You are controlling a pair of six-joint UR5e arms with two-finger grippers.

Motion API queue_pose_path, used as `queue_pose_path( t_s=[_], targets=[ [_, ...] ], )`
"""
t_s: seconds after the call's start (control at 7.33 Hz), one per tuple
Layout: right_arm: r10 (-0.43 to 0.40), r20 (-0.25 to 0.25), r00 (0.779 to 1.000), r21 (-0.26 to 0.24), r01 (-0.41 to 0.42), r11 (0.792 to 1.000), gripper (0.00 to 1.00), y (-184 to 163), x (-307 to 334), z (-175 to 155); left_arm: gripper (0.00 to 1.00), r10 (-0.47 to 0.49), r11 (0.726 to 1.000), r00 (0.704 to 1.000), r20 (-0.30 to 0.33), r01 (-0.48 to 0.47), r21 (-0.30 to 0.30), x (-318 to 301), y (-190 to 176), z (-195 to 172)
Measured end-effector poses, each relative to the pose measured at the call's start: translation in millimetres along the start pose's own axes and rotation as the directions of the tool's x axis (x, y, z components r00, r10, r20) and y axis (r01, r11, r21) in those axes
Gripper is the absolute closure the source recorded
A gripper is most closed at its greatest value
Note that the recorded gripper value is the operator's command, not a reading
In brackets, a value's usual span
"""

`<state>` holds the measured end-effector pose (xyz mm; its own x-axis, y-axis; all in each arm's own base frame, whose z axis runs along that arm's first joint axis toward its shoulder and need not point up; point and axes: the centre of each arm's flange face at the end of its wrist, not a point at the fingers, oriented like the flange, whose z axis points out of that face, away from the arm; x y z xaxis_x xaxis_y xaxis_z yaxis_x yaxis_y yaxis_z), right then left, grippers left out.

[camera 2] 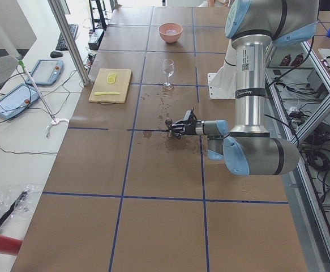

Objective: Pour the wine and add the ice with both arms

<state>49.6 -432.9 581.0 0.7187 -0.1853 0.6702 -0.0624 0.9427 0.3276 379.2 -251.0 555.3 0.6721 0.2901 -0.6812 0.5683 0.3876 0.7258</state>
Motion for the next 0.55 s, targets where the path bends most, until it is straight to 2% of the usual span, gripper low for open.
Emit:
queue_pose_path(
  t_s=[0.55],
  targets=[
    [0.000, 0.000, 1.000, 0.000, 0.000, 1.000, 0.00, 0.0, 0.0, 0.0, 1.00, -0.029, 0.999, 0.999, -0.024, 0.029, 0.016, 2.5, -8.8, -2.5]
  ],
)
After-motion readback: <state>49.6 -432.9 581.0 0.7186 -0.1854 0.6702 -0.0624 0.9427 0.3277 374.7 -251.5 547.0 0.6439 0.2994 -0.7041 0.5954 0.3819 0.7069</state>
